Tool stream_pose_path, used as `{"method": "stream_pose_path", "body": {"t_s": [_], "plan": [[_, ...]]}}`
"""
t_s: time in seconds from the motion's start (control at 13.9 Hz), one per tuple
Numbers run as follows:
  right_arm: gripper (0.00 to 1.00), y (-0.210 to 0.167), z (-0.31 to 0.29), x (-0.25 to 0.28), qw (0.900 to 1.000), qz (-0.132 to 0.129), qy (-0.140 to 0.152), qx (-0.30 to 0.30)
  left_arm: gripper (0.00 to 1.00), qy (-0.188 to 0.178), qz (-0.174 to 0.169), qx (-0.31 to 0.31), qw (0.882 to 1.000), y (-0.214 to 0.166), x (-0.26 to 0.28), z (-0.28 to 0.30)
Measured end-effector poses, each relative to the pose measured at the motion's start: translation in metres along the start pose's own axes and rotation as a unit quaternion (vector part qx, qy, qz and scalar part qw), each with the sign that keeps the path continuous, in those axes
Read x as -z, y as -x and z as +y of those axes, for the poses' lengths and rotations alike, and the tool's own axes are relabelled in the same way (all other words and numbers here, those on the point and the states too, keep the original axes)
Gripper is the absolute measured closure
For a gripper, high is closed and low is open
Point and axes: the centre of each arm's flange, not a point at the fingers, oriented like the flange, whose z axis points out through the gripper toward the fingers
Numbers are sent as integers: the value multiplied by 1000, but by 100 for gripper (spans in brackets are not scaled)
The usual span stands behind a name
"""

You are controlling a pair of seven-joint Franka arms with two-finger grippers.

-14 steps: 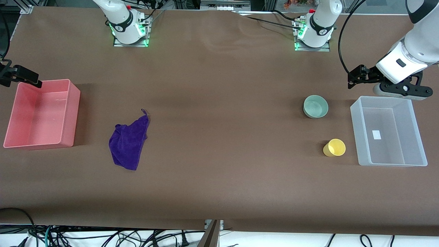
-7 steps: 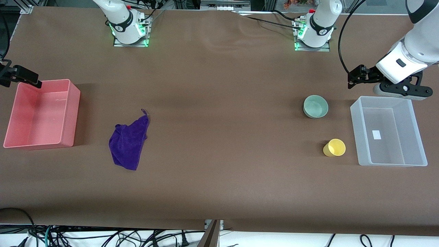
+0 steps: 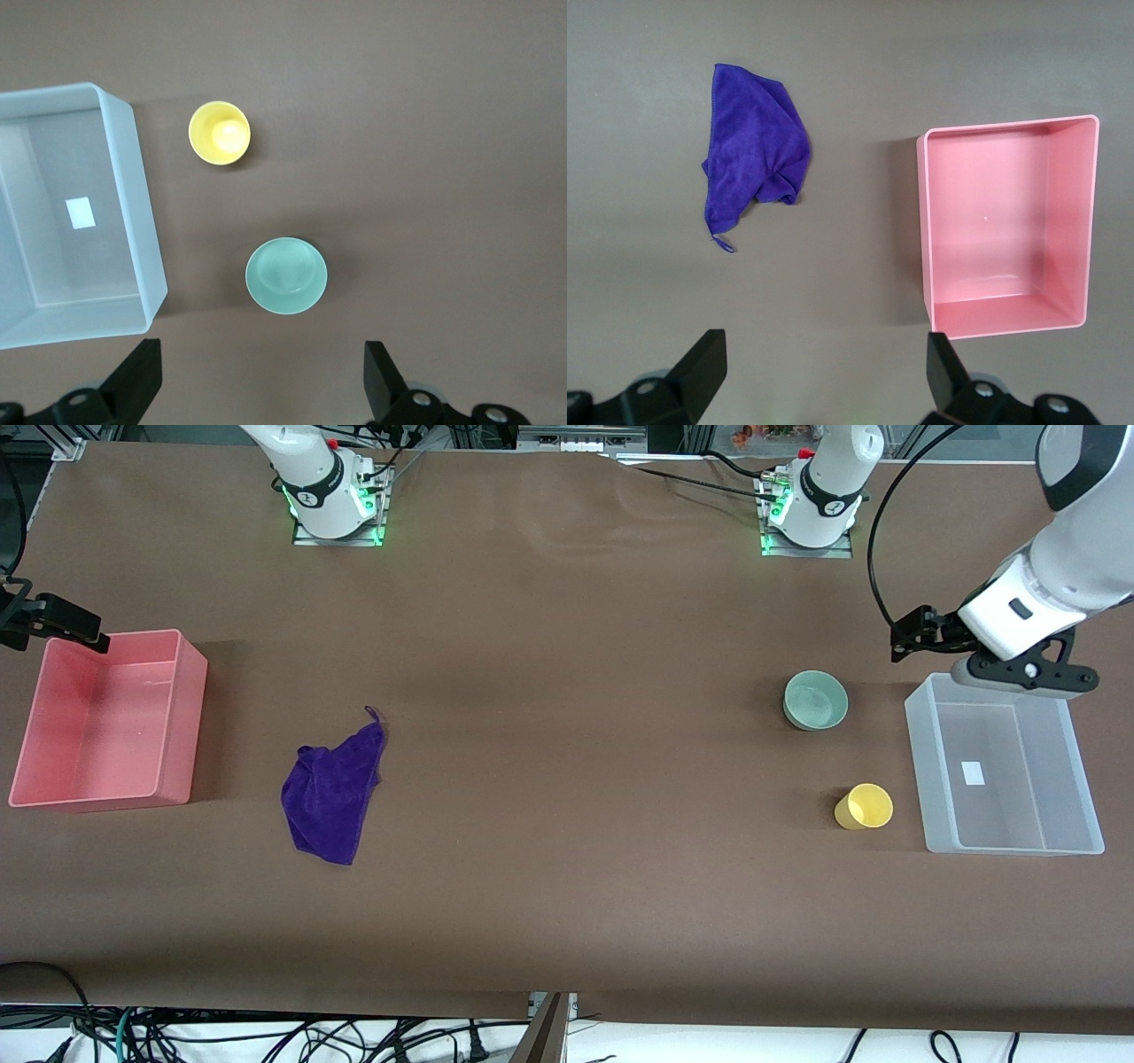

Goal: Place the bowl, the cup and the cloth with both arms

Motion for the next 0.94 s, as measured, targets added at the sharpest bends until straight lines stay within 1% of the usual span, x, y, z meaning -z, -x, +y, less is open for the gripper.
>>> {"method": "stream_pose_path", "body": {"t_s": [0.14,0.22,0.29,0.36,0.58,0.72,0.86,0.94], "plan": [[0,-1,-3,-1,1000,-1,0,3,0,3,-59,0,998,-4,-34,-1],[0,-2,-5,-5,1000,-2,0,5,0,5,-83,0,997,-8,-56,-2],[0,-4,-7,-14,1000,-7,-1,7,0,6,-100,0,995,-10,-78,-2],[0,-8,-9,-27,1000,-12,-1,9,0,5,-104,0,995,-12,-100,-3],[0,-21,-11,-71,1000,-18,-4,12,0,-5,-88,-9,996,-9,-169,-2],[0,-27,-15,-104,1000,-16,-9,15,0,-8,-65,-35,997,-1,-211,-1],[0,-33,-34,-144,999,9,-15,27,0,-19,-34,-67,997,11,-256,-2],[0,-34,-46,-169,999,23,-17,25,0,-28,-25,-81,996,17,-276,-5]]}}
